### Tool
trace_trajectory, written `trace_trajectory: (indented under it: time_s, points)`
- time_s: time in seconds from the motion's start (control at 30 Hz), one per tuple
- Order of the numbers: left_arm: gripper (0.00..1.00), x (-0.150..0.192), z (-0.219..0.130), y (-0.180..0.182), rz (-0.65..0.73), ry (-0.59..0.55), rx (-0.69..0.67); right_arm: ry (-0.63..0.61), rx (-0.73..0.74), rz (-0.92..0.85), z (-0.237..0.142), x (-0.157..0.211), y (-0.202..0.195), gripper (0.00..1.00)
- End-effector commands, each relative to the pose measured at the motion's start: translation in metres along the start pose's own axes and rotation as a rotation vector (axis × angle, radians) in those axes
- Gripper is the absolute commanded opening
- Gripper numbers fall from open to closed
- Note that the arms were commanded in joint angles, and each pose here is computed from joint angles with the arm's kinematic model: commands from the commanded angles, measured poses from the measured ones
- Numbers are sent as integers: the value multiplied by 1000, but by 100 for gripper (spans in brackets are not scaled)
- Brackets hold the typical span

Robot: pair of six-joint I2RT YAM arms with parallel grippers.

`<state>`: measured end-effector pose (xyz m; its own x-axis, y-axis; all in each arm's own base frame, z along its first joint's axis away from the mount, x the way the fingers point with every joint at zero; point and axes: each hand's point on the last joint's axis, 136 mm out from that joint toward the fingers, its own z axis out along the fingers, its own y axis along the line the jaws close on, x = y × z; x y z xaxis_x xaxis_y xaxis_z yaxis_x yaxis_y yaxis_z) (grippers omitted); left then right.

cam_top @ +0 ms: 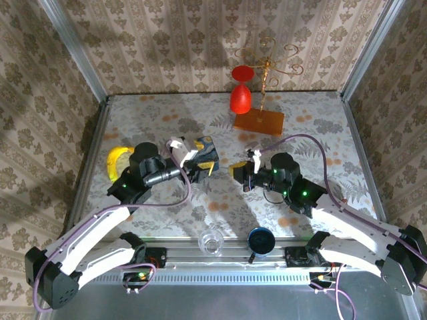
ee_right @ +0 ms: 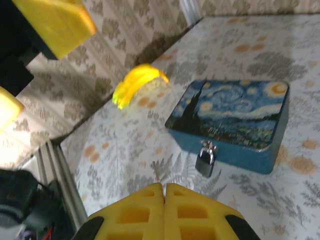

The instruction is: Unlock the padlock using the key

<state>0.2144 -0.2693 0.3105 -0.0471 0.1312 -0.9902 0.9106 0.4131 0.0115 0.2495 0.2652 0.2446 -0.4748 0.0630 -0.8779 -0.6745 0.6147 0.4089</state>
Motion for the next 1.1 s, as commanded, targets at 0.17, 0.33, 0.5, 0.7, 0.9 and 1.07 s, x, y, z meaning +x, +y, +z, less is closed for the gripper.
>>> trace_trajectory:
  time_s: [0.17,0.33,0.5,0.7,0.9,1.07]
  points:
    - [67,-34,-3,22,-371,-208,49,-285,-53,132,-10,-66,9,0]
    - [61,-30,6,21,-458,-203,128,-350,-155,166,-13,-80,22,0]
    - [54,-37,12,12,-484,-228,234,-359,-217,167,-11,-88,33,0]
    - [51,-44,14,5,-497,-252,314,-351,-252,170,-5,-93,39,0]
    - [49,-38,19,6,-513,-230,326,-362,-267,168,-5,-98,42,0]
    - [49,-32,22,6,-517,-219,334,-375,-274,168,-7,-101,44,0]
